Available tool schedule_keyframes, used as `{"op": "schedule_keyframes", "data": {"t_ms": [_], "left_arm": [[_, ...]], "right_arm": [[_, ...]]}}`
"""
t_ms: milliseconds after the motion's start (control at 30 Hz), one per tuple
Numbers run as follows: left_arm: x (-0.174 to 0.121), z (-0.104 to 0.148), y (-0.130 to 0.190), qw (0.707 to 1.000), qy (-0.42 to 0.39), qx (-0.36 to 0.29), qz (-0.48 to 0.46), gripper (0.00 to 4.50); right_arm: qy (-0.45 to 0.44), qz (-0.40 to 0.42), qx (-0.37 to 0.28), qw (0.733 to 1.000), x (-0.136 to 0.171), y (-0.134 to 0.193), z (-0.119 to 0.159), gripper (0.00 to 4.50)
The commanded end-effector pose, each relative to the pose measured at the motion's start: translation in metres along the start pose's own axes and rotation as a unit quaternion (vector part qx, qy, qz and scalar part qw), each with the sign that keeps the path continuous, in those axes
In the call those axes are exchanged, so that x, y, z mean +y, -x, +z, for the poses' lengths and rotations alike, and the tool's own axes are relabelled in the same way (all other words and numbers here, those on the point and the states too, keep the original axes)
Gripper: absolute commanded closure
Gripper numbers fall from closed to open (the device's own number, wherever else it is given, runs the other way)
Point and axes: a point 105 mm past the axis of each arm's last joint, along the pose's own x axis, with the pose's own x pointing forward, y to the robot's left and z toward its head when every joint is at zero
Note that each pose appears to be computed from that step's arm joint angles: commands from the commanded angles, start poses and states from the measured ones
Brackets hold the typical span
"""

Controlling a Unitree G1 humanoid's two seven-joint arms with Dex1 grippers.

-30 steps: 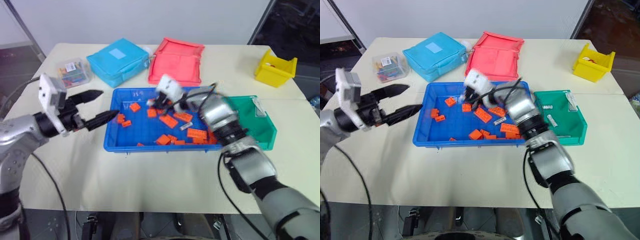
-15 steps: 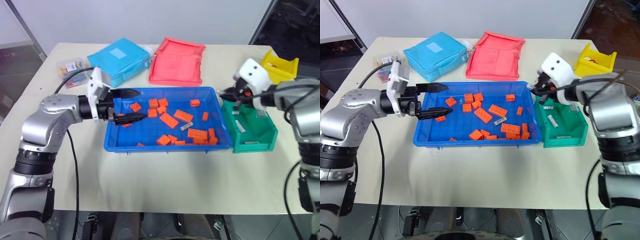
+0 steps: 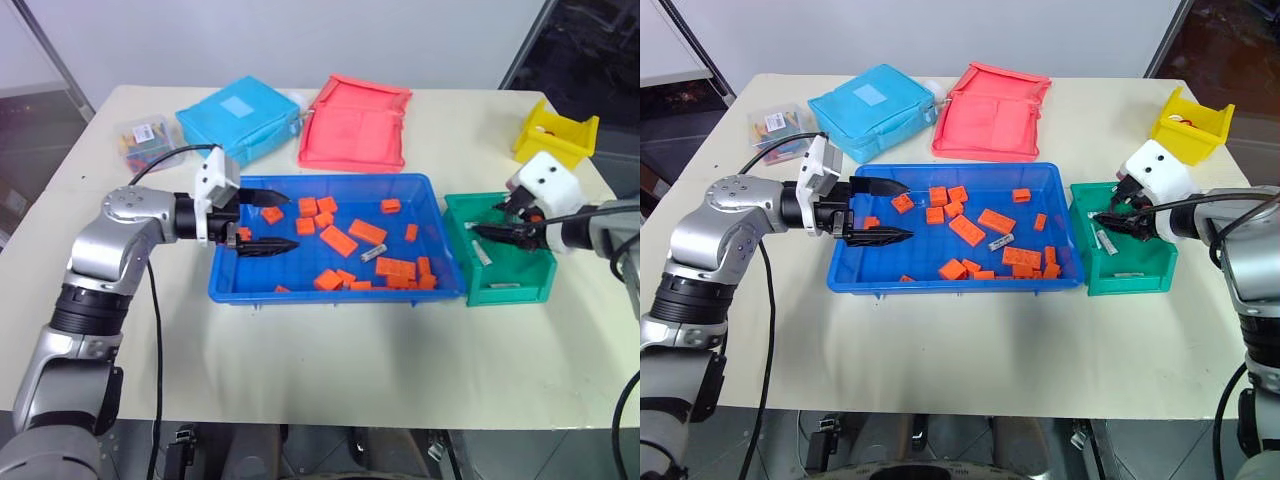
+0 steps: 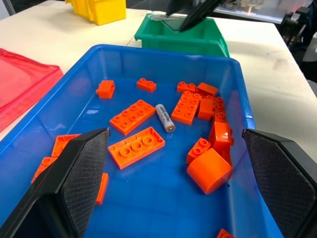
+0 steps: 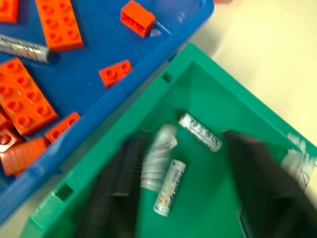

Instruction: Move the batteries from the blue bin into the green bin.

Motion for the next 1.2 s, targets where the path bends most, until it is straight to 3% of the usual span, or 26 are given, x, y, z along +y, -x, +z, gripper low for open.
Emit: {"op": "schedule_keyframes", "data": {"t_ms": [33, 167, 300, 500, 800, 1200], "left_arm": [[-0.001, 0.013, 0.008, 0.999, -0.028, -0.009, 0.012, 0.00], [-0.002, 0.012, 0.011, 0.999, -0.026, -0.006, 0.024, 0.00], [-0.005, 0.007, 0.016, 0.999, -0.030, 0.008, 0.038, 0.00], [-0.008, -0.003, 0.022, 0.997, -0.036, 0.033, 0.059, 0.00], [-0.018, -0.005, 0.019, 0.997, -0.024, 0.023, 0.067, 0.00], [-0.022, -0.005, 0.019, 0.996, -0.018, 0.015, 0.081, 0.00]], "right_arm": [[0.030, -0.032, -0.007, 0.999, -0.014, 0.009, 0.010, 0.07], [0.032, -0.031, -0.048, 0.998, -0.013, 0.004, 0.036, 0.07], [-0.032, 0.050, -0.123, 0.991, 0.023, -0.014, 0.074, 0.07], [-0.118, 0.124, -0.119, 0.978, 0.075, -0.042, 0.065, 0.07], [-0.191, 0.166, -0.089, 0.963, 0.126, -0.072, 0.052, 0.07], [-0.172, 0.153, -0.058, 0.971, 0.134, -0.097, 0.038, 0.07]]}}
